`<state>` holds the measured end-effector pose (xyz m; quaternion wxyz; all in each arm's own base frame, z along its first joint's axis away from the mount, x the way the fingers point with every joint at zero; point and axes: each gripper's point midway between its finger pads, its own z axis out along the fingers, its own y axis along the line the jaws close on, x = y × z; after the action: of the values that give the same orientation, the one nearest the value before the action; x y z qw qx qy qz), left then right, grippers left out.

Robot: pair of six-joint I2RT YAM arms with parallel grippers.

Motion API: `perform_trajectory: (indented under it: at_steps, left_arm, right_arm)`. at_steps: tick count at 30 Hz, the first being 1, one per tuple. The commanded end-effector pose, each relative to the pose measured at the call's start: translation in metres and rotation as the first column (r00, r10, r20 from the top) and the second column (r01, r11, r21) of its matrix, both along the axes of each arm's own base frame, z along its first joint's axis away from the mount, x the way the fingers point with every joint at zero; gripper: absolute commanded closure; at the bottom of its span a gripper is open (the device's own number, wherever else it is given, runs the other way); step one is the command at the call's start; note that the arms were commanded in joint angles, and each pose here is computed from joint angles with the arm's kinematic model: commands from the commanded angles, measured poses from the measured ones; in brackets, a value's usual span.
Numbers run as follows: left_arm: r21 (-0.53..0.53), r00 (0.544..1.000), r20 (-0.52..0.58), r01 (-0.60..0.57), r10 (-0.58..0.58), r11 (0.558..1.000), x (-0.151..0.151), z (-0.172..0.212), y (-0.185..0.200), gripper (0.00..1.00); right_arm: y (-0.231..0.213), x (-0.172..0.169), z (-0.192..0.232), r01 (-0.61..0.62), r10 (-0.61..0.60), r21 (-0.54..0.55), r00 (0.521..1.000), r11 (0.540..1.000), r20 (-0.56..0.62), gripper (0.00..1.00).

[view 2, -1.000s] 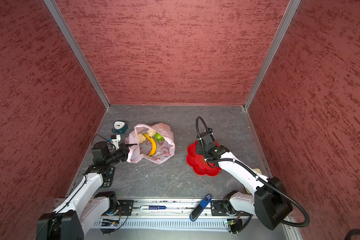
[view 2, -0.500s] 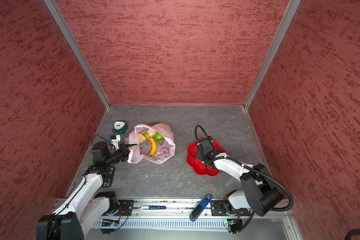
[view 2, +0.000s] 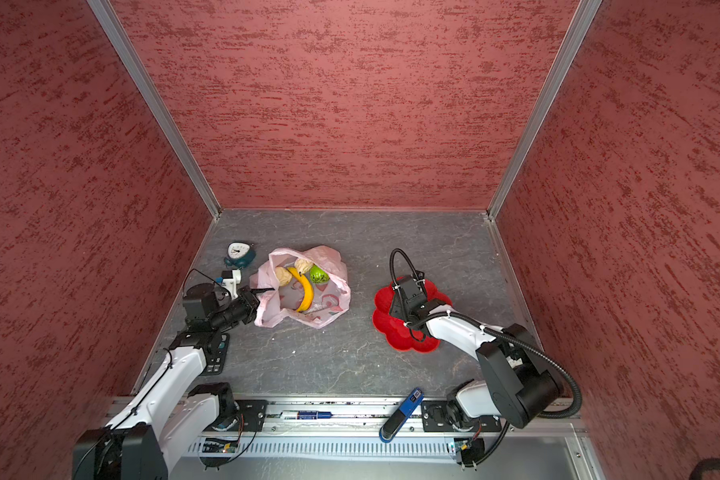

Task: Take the fake fruits out of the plastic bag
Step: 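Carry the red apple over the red flower bowl with the right gripper, then release the apple into the bowl and move the right gripper over the bag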

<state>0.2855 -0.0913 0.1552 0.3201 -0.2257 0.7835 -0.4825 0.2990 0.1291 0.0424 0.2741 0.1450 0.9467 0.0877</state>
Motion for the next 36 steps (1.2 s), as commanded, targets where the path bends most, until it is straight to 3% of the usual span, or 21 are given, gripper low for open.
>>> perform_trajectory:
  at_steps: [1, 13, 16, 19, 25, 29, 33, 36]
  left_arm:
    - [0.008, 1.0, 0.023, 0.0, 0.0, 1.0, 0.001, 0.006, 0.002, 0.95]
    - [0.011, 1.0, 0.027, 0.014, -0.014, 1.0, 0.0, 0.009, 0.0, 0.95]
    - [0.018, 0.999, 0.032, 0.025, -0.026, 1.0, -0.001, 0.012, -0.001, 0.95]
    - [0.026, 0.999, 0.036, 0.038, -0.039, 0.999, -0.002, 0.015, -0.002, 0.95]
    - [0.059, 0.996, 0.036, 0.078, -0.08, 0.995, -0.007, 0.017, -0.005, 0.95]
    - [0.077, 0.994, 0.037, 0.099, -0.102, 0.992, -0.011, 0.018, -0.008, 0.95]
    - [0.083, 0.994, 0.033, 0.101, -0.104, 0.991, -0.012, 0.016, -0.009, 0.95]
    - [0.085, 0.995, 0.025, 0.093, -0.095, 0.992, -0.012, 0.013, -0.008, 0.95]
  right_arm:
    - [-0.007, -0.001, -0.004, 0.021, -0.022, -0.021, 1.0, 1.0, -0.016, 0.26]
    - [-0.008, 0.018, 0.081, -0.03, 0.039, -0.07, 0.991, 0.997, 0.132, 0.11]
    - [-0.006, 0.02, 0.109, -0.049, 0.061, -0.069, 0.982, 0.996, 0.176, 0.12]
    - [0.009, 0.024, 0.15, -0.128, 0.133, -0.033, 0.953, 0.991, 0.273, 0.21]
    - [0.08, 0.016, 0.248, -0.346, 0.338, -0.08, 0.801, 0.935, 0.494, 0.37]
    - [0.149, -0.004, 0.299, -0.515, 0.477, -0.119, 0.648, 0.849, 0.594, 0.41]
    - [0.223, -0.028, 0.309, -0.661, 0.615, -0.179, 0.516, 0.729, 0.596, 0.45]
    - [0.267, -0.032, 0.281, -0.735, 0.68, -0.156, 0.496, 0.66, 0.541, 0.48]
